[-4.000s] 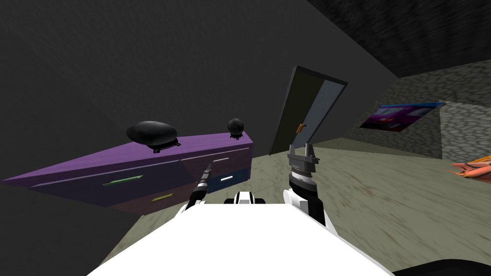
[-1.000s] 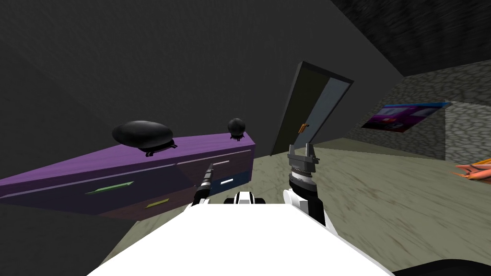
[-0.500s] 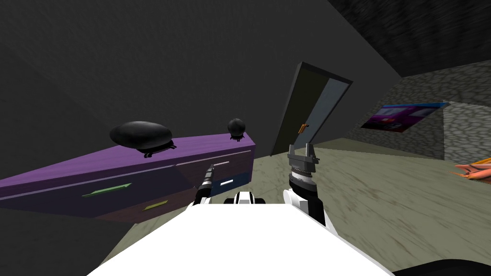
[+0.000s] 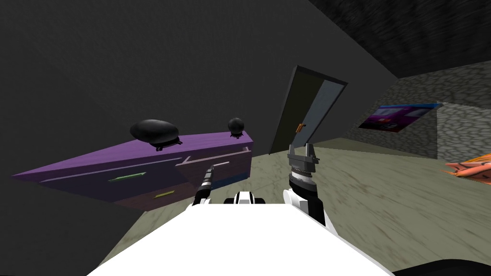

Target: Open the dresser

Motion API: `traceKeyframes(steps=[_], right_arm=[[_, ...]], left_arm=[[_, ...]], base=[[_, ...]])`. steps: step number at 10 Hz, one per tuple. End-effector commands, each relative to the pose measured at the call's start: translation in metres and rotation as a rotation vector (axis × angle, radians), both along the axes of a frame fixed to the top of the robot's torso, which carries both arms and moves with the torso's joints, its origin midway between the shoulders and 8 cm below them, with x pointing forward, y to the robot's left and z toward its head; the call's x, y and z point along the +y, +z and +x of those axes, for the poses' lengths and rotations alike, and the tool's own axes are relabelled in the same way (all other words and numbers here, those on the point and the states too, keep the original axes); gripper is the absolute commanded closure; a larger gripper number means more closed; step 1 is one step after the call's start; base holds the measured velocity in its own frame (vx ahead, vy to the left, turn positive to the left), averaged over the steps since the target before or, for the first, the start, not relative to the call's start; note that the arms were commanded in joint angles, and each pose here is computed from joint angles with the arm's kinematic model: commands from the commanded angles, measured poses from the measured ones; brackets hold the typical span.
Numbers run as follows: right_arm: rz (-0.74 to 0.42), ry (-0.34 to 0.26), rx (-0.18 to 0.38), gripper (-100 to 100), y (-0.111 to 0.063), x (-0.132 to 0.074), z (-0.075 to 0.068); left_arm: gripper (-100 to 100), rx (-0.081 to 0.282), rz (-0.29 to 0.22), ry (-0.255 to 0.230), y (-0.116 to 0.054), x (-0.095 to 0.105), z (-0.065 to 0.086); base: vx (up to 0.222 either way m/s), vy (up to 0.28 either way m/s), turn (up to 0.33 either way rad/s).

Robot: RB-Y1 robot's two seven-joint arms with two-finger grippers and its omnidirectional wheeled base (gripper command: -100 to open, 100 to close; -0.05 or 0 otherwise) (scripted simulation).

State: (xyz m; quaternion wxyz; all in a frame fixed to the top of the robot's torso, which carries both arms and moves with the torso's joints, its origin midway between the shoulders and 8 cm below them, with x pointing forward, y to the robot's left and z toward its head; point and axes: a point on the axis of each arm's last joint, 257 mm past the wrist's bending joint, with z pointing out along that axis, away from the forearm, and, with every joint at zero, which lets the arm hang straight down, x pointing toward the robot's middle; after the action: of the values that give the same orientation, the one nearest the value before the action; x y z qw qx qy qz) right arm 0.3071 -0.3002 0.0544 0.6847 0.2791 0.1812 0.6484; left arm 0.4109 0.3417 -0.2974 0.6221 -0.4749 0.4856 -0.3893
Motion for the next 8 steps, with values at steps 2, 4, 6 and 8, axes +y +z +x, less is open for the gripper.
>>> traceKeyframes(steps=[2,4,6,8], right_arm=[[0.000,0.000,0.000,0,0.000,0.000,0.000],[0.000,0.000,0.000,0,0.000,0.000,0.000],[0.000,0.000,0.000,0,0.000,0.000,0.000],[0.000,0.000,0.000,0,0.000,0.000,0.000]], left_arm=[[100,0.005,0.000,-0.003,-0.001,-0.002,-0.005],[100,0.002,0.001,-0.005,0.001,-0.004,-0.008],[-100,0.010,-0.003,-0.002,0.007,-0.001,-0.004],[-100,0.010,-0.003,0.000,0.018,0.002,-0.001]], base=[[-0.147,-0.039,0.013],[-0.181,-0.044,0.002],[-0.060,-0.026,-0.003],[-0.023,-0.010,-0.011]])
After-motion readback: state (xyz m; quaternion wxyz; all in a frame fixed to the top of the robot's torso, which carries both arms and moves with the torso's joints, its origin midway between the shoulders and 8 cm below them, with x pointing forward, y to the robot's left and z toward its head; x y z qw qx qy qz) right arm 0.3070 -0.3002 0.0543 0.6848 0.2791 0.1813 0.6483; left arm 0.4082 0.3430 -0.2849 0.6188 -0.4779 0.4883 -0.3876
